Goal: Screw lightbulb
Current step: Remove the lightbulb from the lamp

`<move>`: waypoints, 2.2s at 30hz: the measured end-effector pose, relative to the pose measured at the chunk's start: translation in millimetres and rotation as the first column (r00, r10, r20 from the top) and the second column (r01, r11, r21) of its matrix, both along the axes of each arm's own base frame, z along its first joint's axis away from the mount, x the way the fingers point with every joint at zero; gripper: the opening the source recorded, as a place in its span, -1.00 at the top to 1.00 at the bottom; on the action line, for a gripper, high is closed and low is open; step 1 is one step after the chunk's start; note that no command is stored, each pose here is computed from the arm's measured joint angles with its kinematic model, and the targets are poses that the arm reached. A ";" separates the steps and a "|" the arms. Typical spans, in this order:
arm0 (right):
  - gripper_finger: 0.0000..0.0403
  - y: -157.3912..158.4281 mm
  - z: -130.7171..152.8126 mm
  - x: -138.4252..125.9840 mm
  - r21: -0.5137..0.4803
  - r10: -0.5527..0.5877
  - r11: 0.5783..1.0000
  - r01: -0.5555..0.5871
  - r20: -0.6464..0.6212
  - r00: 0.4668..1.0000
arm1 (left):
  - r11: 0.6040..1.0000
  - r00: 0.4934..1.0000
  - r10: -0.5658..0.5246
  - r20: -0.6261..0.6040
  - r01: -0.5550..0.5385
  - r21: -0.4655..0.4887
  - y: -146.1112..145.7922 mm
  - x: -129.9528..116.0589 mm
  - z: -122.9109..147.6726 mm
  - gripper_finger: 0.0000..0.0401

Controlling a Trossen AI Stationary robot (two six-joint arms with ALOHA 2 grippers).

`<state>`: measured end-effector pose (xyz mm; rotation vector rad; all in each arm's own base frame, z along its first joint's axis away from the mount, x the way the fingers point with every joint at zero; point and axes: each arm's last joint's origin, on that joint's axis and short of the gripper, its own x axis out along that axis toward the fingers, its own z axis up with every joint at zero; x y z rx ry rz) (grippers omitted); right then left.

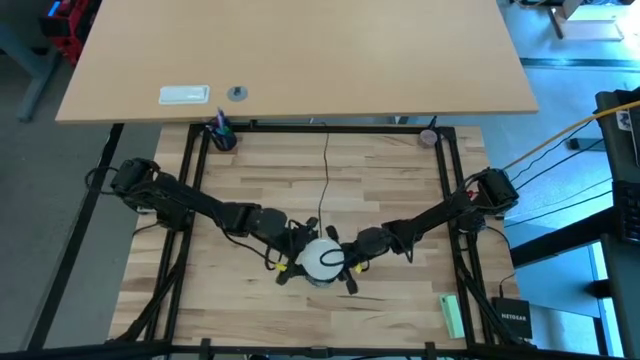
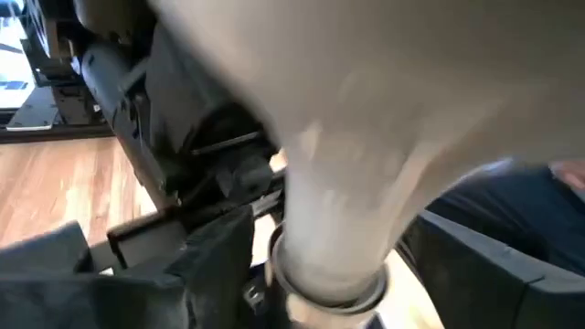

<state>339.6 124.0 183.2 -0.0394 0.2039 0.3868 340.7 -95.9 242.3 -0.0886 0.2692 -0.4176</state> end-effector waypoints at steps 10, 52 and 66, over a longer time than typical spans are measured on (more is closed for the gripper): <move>0.13 0.0 -0.6 -0.1 -0.001 -0.004 1.000 0.004 -0.006 1.000 | 1.000 0.997 -0.009 0.076 0.007 0.030 0.6 0.7 6.7 -0.37; 0.13 -13.5 -4.4 1.4 -0.074 -0.420 0.905 0.420 0.009 0.907 | 0.872 0.868 0.490 -0.076 -0.488 0.050 -11.1 -48.8 35.3 -0.49; 0.13 -7.5 7.1 3.8 0.045 -0.103 0.994 0.100 0.076 0.992 | 1.000 0.995 0.012 0.094 -0.013 0.012 5.6 -14.0 31.1 -0.50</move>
